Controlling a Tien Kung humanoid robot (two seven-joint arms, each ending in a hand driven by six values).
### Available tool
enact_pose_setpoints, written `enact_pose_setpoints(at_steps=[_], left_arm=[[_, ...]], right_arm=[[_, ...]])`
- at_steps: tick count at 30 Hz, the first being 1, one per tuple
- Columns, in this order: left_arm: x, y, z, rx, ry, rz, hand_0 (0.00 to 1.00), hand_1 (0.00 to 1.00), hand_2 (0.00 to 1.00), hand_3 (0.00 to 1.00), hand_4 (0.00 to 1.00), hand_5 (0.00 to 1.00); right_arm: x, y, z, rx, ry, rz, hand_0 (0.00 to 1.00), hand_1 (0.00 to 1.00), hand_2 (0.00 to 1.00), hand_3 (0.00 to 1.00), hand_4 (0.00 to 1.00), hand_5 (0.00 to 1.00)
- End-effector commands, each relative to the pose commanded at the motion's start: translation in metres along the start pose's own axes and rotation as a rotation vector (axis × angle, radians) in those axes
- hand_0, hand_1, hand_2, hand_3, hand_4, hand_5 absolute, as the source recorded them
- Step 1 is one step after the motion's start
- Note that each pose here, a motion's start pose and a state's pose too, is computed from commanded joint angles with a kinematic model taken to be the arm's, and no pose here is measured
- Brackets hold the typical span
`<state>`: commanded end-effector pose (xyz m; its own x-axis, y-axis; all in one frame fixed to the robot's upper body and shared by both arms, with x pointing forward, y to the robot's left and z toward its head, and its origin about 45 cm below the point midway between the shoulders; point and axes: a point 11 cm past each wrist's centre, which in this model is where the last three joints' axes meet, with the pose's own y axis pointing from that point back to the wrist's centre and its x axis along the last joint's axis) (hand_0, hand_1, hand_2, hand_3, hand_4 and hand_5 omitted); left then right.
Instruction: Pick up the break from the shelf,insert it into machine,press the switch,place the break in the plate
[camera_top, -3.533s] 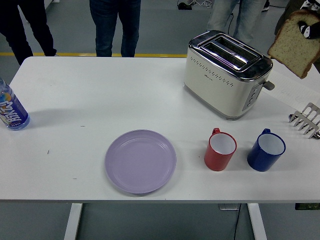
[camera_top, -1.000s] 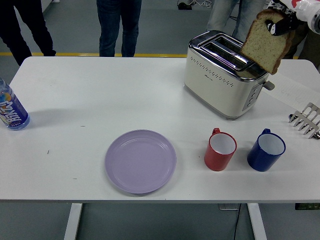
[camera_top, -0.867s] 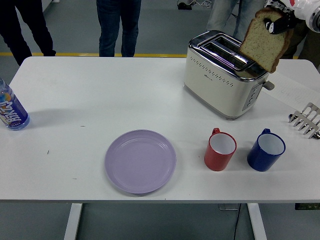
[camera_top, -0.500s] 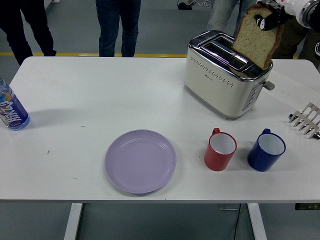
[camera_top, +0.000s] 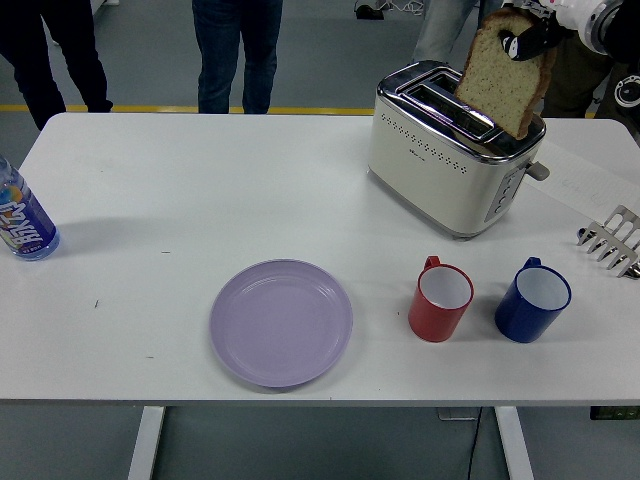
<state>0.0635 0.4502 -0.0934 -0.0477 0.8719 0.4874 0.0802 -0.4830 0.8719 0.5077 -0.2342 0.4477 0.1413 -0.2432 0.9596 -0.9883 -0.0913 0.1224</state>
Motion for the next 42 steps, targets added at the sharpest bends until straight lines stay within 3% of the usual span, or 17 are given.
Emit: enact_pose_setpoints(at_steps=[42], left_arm=[[0.001, 0.000, -0.001, 0.002, -0.008, 0.003, 0.634, 0.481, 0.456, 0.539, 0.337, 0.799]], right_arm=[[-0.010, -0.017, -0.027, 0.023, -0.007, 0.009, 0.007, 0.136, 0.398, 0.480, 0.519, 0.002]])
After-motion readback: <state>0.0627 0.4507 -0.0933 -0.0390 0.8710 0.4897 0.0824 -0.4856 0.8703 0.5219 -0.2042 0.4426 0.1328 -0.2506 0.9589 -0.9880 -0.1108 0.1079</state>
